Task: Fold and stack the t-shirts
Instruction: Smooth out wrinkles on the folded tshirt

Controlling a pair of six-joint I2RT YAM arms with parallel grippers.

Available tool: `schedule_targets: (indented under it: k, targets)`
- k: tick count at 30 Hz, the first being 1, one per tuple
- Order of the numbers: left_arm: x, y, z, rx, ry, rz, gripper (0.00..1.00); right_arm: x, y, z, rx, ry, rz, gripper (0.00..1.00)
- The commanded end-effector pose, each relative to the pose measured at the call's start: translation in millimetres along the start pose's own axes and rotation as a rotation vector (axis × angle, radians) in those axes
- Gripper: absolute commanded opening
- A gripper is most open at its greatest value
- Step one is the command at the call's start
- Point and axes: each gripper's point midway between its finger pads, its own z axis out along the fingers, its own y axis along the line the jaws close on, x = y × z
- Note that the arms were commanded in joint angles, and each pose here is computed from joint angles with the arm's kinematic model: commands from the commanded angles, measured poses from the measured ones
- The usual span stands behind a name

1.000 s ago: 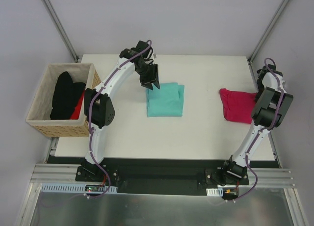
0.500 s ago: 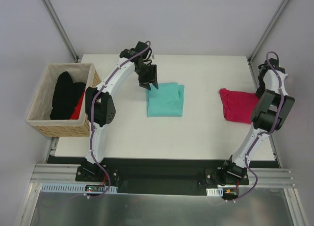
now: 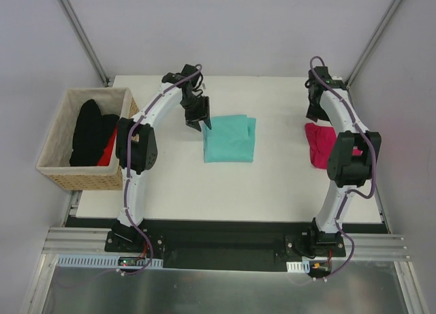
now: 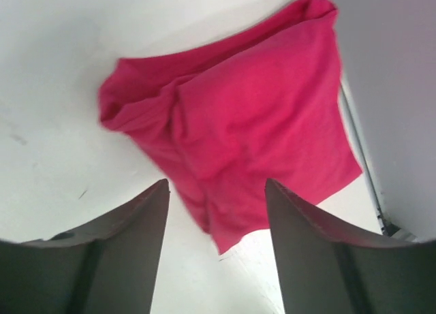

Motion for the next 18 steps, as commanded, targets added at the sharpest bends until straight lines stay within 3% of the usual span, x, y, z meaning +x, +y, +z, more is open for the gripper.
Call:
schedule_targets:
  k: [1,10,18]
  targets:
    - [3,3,-7,-0.01,-0.015,0.029,0.45,11,21,-5,-0.013,0.01,-0.082,0.69]
    - [12,18,13,-0.035,0.023,0.007,0.46,13,78,-27,-0.09,-0.011,-0.216,0.74]
    - [6,27,23,-0.034,0.026,-0.015,0.46,28,124,-54,-0.104,-0.061,-0.341,0.66]
